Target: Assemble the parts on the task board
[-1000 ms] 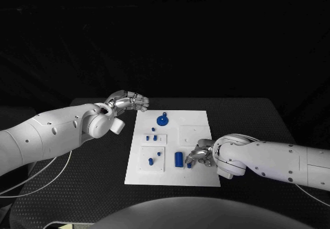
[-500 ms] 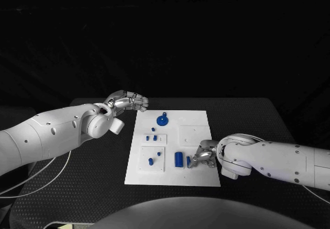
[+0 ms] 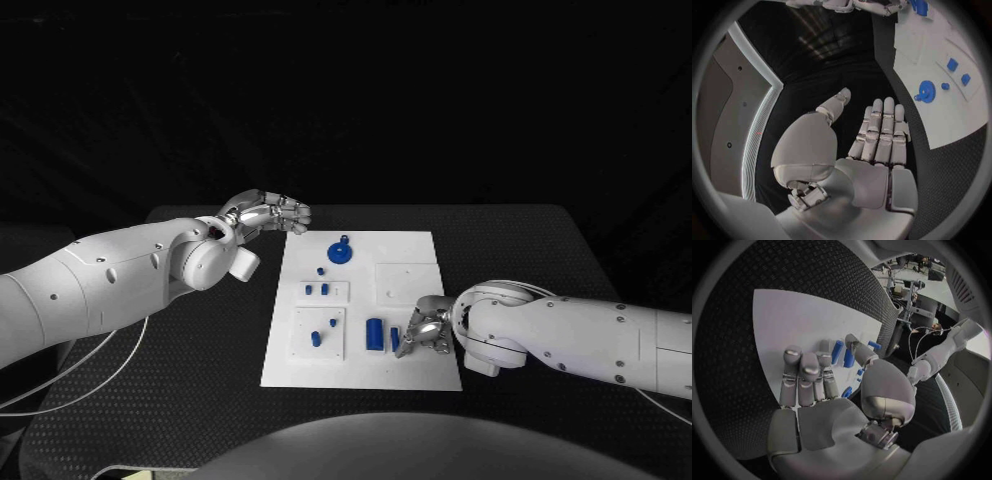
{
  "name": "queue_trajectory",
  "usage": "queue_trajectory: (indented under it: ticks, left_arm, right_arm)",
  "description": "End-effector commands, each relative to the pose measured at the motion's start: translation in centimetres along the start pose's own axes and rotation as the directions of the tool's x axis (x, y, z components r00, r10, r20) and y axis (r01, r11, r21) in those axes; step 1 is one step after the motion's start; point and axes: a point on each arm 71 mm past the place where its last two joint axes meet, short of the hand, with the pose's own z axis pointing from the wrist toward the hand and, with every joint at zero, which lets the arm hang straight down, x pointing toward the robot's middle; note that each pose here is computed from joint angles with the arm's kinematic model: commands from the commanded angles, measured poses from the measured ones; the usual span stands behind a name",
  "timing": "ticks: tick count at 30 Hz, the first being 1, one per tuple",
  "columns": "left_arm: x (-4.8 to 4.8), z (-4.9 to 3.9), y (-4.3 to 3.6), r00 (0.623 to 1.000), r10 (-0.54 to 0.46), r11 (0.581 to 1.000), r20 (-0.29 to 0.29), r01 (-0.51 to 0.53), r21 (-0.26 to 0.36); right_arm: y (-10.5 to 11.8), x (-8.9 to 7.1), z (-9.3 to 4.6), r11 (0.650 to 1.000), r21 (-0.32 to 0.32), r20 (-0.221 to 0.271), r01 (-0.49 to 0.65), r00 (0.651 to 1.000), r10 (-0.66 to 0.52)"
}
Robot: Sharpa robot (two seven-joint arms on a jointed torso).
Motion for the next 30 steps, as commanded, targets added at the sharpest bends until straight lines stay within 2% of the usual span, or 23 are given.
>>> queue_trajectory:
  ticks: [1, 10, 26, 30]
  left_arm:
    - [0.23, 0.07, -0.19, 1.0, -0.005, 1.0, -0.012, 0.005, 0.01]
    - [0.14, 0.01, -0.22, 1.0, -0.004, 1.0, -0.01, 0.004, 0.01]
    - [0.18, 0.02, -0.23, 1.0, -0.003, 1.0, -0.012, 0.003, 0.01]
    - [0.23, 0.02, -0.24, 1.0, -0.003, 1.0, -0.014, 0.003, 0.01]
  right_arm:
    - [0.14, 0.06, 0.15, 1.0, -0.005, 0.0, 0.018, 1.0, -0.018]
    - [-0.1, -0.34, 0.36, 1.0, 0.018, 0.038, 0.026, 0.999, -0.026]
    - [0.29, -0.18, 0.61, 0.996, 0.023, 0.054, 0.082, 0.995, -0.083]
    - [0.4, -0.31, 0.62, 0.994, 0.025, 0.076, 0.106, 0.991, -0.107]
